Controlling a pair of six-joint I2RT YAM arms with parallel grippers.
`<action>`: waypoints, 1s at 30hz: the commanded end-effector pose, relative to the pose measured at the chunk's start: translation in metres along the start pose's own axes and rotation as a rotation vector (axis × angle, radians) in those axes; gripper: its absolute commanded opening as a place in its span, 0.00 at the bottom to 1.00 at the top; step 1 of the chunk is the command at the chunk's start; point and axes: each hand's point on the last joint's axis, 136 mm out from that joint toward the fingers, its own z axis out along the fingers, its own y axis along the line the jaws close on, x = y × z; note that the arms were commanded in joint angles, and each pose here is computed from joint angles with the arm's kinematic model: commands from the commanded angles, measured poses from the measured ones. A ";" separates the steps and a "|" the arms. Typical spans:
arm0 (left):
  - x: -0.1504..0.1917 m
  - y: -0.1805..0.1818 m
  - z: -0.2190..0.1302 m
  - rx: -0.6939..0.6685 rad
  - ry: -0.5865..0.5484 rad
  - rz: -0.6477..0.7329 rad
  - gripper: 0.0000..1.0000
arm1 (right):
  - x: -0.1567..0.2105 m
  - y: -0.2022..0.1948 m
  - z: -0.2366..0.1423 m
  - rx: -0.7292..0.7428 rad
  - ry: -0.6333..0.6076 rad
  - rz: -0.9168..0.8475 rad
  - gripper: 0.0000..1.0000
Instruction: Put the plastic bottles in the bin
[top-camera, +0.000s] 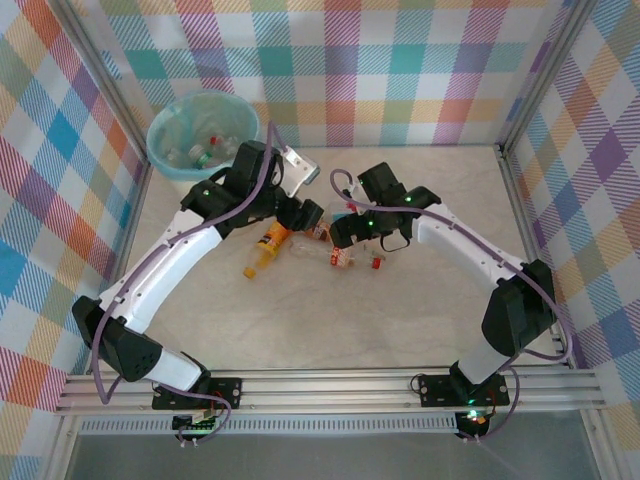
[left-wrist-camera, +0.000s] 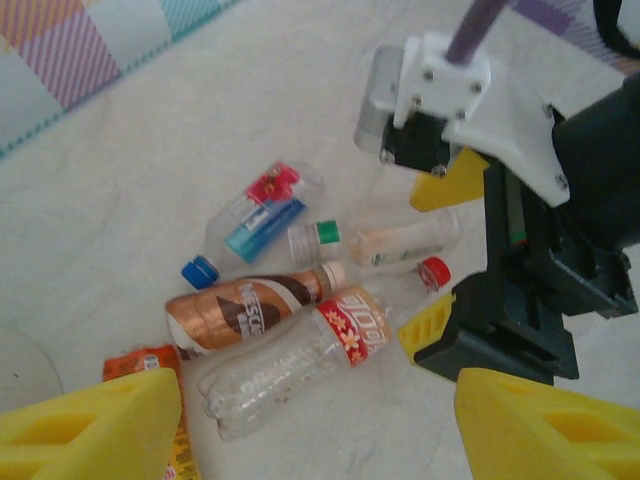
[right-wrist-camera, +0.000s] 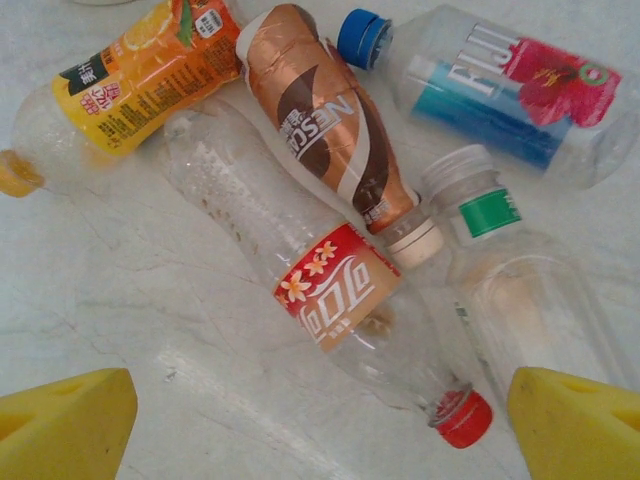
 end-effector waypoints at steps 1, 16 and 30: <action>-0.003 -0.010 -0.006 0.028 -0.050 0.015 0.73 | 0.010 0.009 0.012 -0.068 0.033 0.092 0.94; 0.003 0.030 -0.015 -0.210 -0.107 -0.015 0.73 | 0.024 0.005 0.060 -0.099 0.087 -0.050 0.92; 0.014 0.115 -0.054 -0.528 -0.183 -0.294 0.74 | 0.054 0.001 0.101 -0.097 0.204 -0.140 0.93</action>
